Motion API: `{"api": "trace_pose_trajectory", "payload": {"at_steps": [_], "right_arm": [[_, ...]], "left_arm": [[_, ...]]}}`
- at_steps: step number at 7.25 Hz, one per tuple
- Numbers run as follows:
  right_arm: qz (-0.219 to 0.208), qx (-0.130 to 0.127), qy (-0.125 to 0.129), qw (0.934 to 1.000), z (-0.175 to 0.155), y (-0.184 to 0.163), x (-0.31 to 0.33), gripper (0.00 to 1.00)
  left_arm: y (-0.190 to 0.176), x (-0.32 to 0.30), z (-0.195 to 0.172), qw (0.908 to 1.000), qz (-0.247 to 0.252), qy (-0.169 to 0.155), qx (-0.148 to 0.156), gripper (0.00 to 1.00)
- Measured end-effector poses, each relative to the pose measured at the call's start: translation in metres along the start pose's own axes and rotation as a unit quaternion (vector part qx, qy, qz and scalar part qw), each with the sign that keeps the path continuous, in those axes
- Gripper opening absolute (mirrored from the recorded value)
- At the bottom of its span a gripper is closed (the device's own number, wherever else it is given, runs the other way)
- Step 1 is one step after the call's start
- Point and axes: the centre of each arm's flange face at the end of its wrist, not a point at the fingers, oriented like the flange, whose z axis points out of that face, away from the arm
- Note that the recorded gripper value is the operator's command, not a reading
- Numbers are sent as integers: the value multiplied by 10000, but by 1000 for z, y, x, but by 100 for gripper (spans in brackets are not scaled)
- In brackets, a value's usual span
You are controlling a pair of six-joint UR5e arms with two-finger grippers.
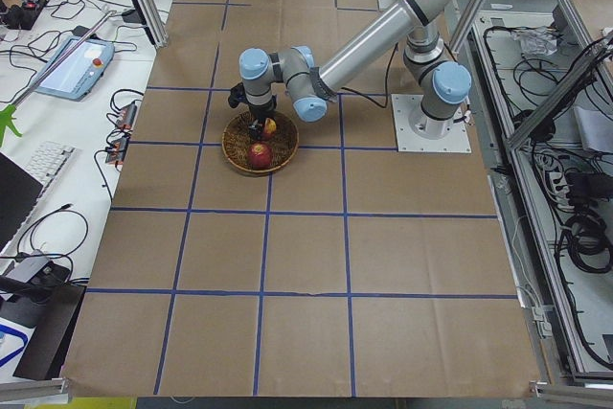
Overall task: Transfer apple from basket to plate
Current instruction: 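Close the left gripper on the yellow-red apple in the basket, then lift the apple and carry it with the left gripper toward the table center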
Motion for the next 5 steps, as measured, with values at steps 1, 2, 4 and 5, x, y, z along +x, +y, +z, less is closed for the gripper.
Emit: {"api": "trace_pose_trajectory", "payload": {"at_steps": [1, 2, 4, 5], "right_arm": [[0, 0, 0, 10000, 0, 0, 0, 100], [0, 0, 0, 10000, 0, 0, 0, 100], [0, 0, 0, 10000, 0, 0, 0, 100], [0, 0, 0, 10000, 0, 0, 0, 100]], "left_arm": [[-2, 2, 1, 10000, 24, -17, 20, 38], [-4, 5, -2, 10000, 53, -44, 46, 35], [-13, 28, -28, 9998, 33, -163, 148, 35], [-28, 62, -59, 9995, -131, -209, 195, 35]]}}
